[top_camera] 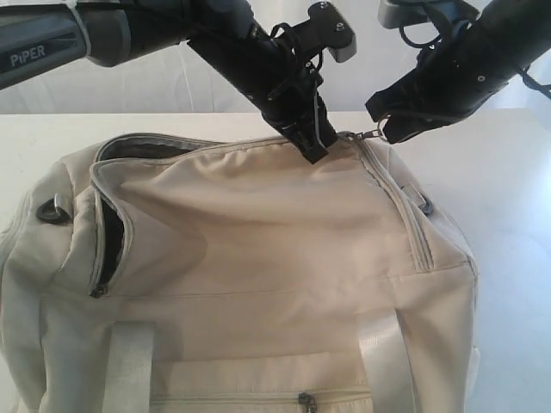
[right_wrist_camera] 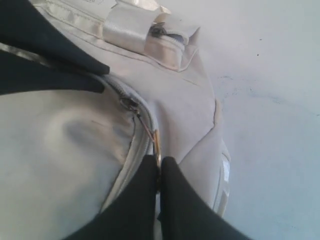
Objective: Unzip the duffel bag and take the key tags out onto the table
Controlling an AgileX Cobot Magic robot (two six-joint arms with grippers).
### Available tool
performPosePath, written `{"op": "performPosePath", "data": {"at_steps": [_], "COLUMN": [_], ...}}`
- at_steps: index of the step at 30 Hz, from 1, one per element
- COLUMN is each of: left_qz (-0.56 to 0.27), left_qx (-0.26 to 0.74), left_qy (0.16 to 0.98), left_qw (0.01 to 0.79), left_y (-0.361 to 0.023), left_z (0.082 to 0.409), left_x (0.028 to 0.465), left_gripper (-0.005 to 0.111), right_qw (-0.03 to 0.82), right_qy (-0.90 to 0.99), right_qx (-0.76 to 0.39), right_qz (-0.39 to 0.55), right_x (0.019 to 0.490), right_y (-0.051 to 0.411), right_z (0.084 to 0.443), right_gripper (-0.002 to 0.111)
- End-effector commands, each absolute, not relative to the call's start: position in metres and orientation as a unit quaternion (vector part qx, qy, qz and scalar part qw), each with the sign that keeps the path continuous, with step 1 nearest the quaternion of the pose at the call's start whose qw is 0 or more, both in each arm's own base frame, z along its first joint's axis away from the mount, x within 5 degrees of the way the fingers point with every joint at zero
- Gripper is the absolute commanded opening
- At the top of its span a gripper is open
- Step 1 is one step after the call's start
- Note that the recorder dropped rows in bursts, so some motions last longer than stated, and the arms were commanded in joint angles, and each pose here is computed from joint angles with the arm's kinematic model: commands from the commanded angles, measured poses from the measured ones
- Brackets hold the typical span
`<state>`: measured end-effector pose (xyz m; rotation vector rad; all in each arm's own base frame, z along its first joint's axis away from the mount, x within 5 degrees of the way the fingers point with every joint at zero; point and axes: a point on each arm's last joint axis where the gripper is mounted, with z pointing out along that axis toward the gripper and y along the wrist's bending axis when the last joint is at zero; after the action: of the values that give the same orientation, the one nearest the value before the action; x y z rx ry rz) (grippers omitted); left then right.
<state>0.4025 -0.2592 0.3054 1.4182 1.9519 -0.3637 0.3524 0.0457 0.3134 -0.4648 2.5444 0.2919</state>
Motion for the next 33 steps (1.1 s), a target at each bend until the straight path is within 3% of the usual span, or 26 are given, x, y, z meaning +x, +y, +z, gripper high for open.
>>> {"op": "performPosePath", "data": {"at_steps": [1, 33], "left_qz": [-0.118, -0.122], "left_qx": [0.529, 0.444], "left_qy": [0.764, 0.817], "left_qw": [0.350, 0.348], "left_y": [-0.247, -0.217], "left_z": [0.324, 0.330], "left_x": [0.399, 0.412], "left_gripper": [0.000, 0.000], "right_qw": [0.267, 0.271], "right_qy": [0.942, 0.941], "right_qx": [-0.176, -0.175], "right_qz": [0.099, 0.102], "right_x": [0.350, 0.269], "right_y": [0.041, 0.037], "right_z": [0.315, 0.340], "right_gripper": [0.000, 0.000]}}
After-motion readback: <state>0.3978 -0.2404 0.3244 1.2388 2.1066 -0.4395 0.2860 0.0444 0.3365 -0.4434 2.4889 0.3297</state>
